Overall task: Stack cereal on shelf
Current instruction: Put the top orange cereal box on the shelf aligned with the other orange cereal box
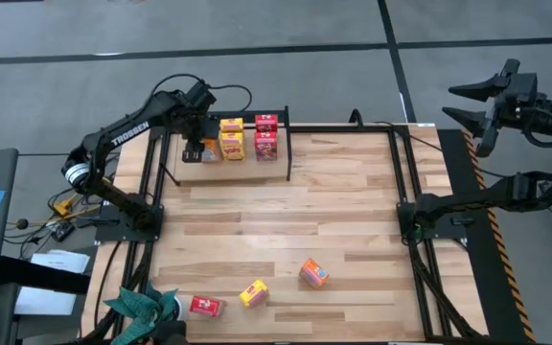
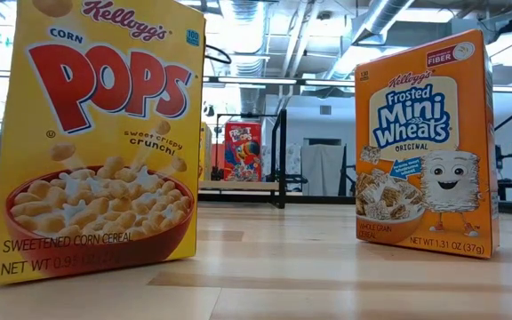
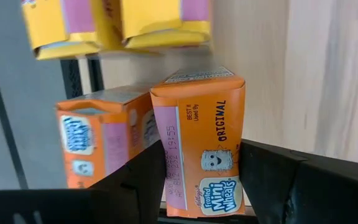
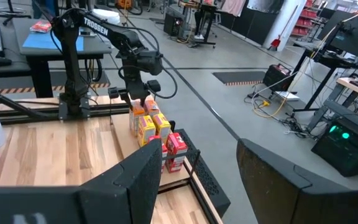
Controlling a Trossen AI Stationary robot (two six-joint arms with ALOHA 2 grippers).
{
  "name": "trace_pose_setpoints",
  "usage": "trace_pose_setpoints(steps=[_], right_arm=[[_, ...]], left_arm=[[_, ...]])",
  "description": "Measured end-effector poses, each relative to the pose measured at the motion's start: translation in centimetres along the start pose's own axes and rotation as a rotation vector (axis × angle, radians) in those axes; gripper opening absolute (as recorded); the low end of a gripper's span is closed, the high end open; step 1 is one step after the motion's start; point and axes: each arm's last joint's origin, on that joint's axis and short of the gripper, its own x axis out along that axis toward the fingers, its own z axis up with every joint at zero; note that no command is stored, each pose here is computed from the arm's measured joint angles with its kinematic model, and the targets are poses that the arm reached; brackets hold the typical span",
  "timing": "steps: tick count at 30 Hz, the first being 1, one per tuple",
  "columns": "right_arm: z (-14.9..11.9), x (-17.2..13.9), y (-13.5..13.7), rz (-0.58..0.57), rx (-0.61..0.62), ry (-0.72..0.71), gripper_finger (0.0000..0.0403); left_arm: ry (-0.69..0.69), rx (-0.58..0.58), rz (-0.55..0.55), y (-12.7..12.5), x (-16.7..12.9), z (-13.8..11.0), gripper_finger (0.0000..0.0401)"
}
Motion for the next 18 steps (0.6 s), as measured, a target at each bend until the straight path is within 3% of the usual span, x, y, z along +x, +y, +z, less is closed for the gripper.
trace_pose_setpoints(steps=[18], right_arm=[[0.03,0.0,0.0,0.0,0.0,-0.003,0.0232]], left_arm=[[-0.006,-0.025,-0.006,0.5,0.11,-0.55,0.0171]])
